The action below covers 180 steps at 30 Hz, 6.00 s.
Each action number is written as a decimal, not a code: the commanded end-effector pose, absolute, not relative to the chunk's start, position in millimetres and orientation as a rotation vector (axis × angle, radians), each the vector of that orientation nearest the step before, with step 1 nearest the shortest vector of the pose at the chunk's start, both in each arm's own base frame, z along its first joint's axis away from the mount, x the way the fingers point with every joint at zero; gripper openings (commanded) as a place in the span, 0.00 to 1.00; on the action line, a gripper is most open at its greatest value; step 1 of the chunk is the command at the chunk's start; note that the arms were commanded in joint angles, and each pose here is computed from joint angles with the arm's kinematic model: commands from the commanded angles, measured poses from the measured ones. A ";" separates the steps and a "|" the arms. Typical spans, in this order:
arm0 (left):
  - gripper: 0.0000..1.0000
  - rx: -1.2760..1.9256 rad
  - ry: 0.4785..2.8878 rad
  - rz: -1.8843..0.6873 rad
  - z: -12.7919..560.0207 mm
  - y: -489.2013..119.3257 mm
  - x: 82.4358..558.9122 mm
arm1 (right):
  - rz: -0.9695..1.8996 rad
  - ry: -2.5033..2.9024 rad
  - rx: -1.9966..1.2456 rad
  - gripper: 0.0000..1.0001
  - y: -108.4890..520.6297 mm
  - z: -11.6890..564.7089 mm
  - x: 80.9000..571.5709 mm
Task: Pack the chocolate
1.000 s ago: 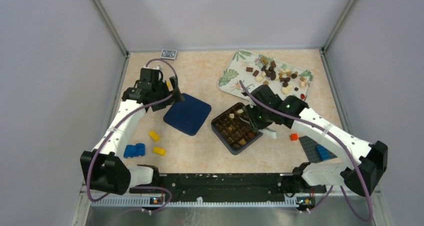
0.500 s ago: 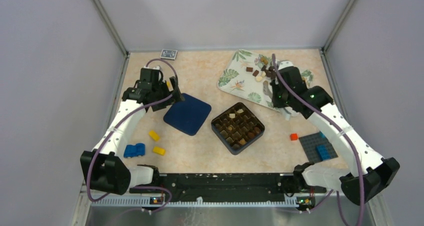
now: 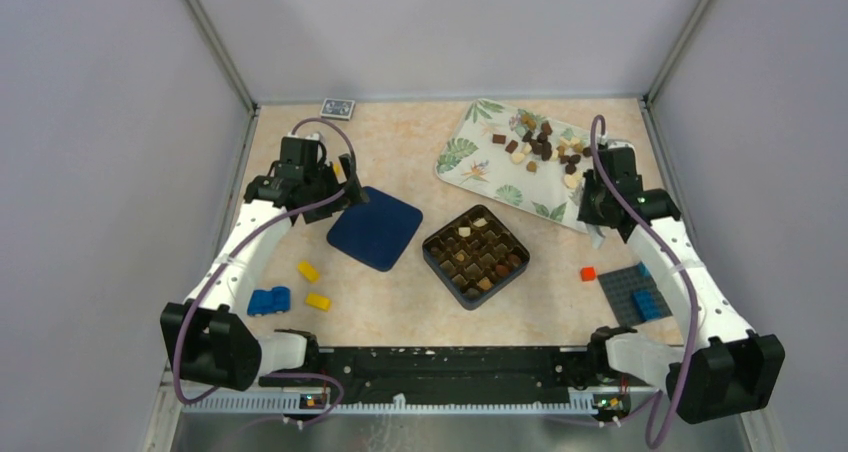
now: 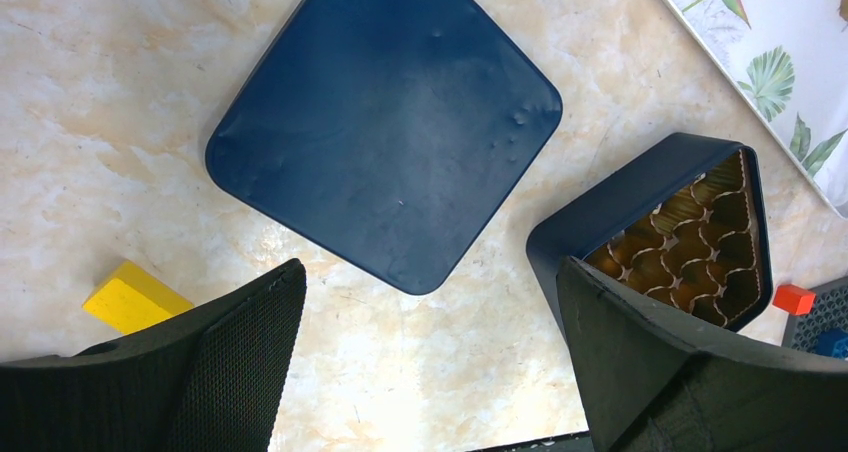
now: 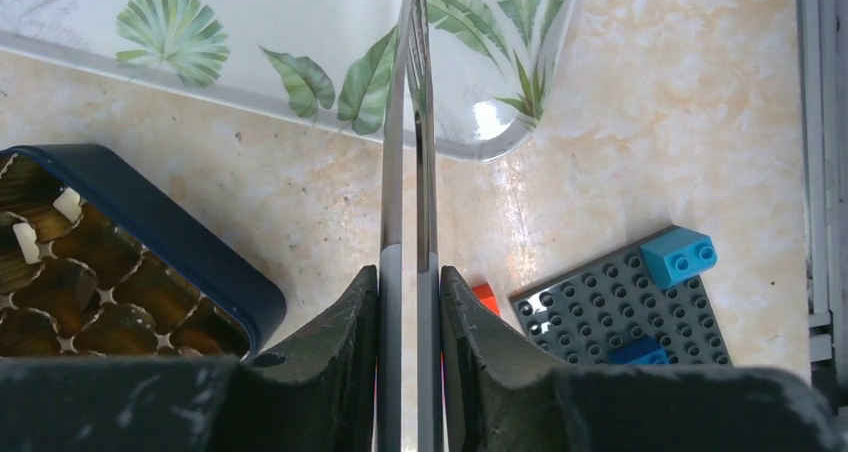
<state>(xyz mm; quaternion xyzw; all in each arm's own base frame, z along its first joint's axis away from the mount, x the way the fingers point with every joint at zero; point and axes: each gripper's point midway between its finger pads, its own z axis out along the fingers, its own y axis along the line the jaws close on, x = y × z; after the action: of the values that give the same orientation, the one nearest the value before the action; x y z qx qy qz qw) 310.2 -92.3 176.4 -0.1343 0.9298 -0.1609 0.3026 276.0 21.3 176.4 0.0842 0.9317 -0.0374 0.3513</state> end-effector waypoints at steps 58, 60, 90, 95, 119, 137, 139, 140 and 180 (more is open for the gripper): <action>0.99 -0.336 2.460 -0.327 166.5 -77.9 310.8 | -0.126 2.400 0.251 0.33 21.9 123.8 353.8; 0.99 -0.337 2.460 -0.333 166.4 -78.7 310.9 | -0.121 2.409 0.245 0.26 22.9 122.4 353.8; 0.99 -0.346 2.412 -0.391 182.1 -86.1 323.5 | 0.402 2.426 -0.199 0.00 115.2 232.3 238.7; 0.99 -0.350 2.425 -0.406 178.6 -89.2 325.0 | 0.476 2.511 -0.381 0.00 140.0 230.7 203.0; 0.99 -0.366 2.414 -0.438 181.7 -92.1 321.3 | 0.453 2.685 -0.564 0.00 150.7 181.8 165.3; 0.99 -0.364 2.425 -0.437 177.8 -92.1 319.5 | 0.457 2.675 -0.564 0.33 154.7 181.9 170.9; 0.99 -0.362 2.423 -0.440 178.5 -92.4 320.0 | 0.461 2.667 -0.562 0.33 155.5 183.3 171.8; 0.99 -0.360 2.423 -0.440 178.3 -92.8 320.3 | 0.462 2.667 -0.561 0.34 155.6 183.4 172.0; 0.99 -0.312 2.450 -0.488 174.9 -100.3 316.8 | -0.085 2.338 0.322 0.35 -5.1 204.4 372.2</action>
<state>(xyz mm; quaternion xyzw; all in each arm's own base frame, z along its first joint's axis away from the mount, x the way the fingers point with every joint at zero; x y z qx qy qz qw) 310.1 -100.0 164.7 -0.1277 0.9327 -0.1781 0.2864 348.5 1.2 189.8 0.1077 0.9366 -0.0323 0.3319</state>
